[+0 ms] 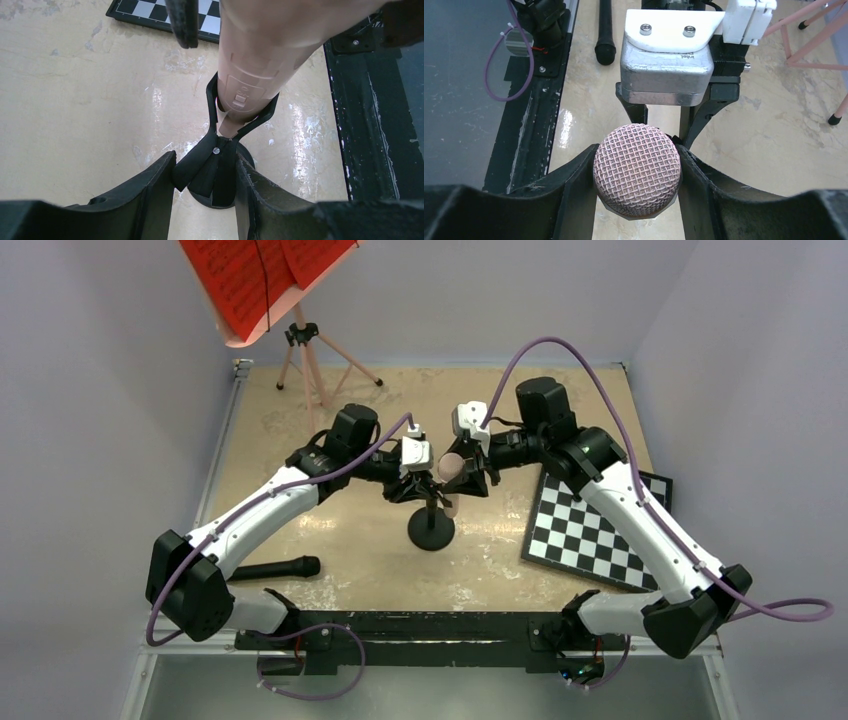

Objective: Pack up the instrument practice props

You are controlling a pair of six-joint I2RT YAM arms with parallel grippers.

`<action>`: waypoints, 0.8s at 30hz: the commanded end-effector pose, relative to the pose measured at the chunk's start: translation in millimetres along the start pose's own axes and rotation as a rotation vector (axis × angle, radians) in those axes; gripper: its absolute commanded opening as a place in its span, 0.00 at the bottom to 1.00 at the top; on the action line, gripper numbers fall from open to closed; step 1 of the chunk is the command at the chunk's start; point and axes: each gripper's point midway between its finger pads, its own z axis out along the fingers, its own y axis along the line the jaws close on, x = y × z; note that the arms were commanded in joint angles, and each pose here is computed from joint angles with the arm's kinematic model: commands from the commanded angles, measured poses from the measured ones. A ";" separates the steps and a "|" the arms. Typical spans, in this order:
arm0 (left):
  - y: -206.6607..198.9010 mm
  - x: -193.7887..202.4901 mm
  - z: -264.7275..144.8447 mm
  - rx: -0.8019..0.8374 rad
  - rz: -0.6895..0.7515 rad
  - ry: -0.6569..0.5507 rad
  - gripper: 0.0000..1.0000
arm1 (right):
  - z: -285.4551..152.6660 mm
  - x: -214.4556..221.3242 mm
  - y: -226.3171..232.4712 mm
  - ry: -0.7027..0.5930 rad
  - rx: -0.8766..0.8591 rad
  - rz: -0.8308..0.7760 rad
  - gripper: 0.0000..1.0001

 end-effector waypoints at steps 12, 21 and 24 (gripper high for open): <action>-11.3 2.0 -2.3 0.038 -0.034 0.019 0.00 | -26.1 -15.1 24.5 0.020 -0.117 -0.031 0.00; -8.9 15.1 -1.3 0.009 -0.052 0.046 0.00 | -64.3 -26.8 24.3 0.003 -0.009 -0.050 0.00; -9.8 20.1 -1.3 0.008 -0.050 0.059 0.00 | -73.0 -29.0 28.3 0.015 0.004 -0.062 0.00</action>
